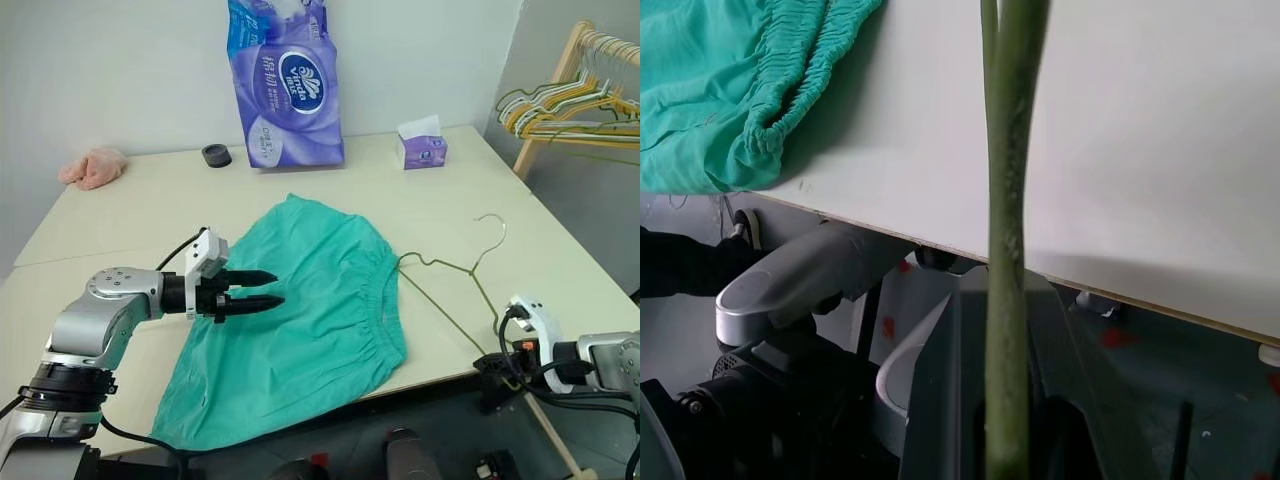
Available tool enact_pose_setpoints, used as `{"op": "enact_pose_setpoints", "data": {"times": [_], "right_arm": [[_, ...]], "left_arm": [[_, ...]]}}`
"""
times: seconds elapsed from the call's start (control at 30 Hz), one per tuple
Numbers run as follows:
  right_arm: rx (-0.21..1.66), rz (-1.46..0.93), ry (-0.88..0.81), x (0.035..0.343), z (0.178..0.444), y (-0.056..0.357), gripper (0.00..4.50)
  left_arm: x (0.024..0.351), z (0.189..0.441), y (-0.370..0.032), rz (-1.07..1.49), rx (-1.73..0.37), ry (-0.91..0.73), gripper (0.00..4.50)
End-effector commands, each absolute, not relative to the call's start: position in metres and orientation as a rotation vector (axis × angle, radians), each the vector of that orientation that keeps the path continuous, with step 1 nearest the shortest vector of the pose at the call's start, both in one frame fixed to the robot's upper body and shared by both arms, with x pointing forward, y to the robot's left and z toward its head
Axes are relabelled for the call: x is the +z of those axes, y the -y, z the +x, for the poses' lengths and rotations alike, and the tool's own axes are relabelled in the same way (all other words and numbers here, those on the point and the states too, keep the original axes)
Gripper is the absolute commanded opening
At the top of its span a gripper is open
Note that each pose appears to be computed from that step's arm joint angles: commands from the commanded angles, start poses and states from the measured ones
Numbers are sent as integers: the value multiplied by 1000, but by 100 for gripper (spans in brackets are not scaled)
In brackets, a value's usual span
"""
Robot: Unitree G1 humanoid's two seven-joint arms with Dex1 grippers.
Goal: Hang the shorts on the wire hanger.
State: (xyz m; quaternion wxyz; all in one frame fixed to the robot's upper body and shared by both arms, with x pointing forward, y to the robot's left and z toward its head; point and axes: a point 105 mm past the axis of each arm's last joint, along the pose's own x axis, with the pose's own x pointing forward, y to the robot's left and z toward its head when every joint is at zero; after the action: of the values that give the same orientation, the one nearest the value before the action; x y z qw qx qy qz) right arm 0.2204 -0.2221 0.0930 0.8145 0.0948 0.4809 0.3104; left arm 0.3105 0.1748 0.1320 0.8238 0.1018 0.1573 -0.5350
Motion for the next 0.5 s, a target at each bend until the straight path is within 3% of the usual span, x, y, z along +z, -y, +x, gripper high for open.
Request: {"op": "enact_pose_setpoints", "data": {"times": [0.03,0.3,0.5], "right_arm": [[709,222,-1023,93,222,211,0],[675,277,-1038,89,223,217,0],[674,339,-1053,86,209,220,0]], "left_arm": [[142,313,-179,234,-1114,-308,276],[143,317,-188,249,-1074,-310,276],[142,313,-190,244,-1073,-321,276]]}}
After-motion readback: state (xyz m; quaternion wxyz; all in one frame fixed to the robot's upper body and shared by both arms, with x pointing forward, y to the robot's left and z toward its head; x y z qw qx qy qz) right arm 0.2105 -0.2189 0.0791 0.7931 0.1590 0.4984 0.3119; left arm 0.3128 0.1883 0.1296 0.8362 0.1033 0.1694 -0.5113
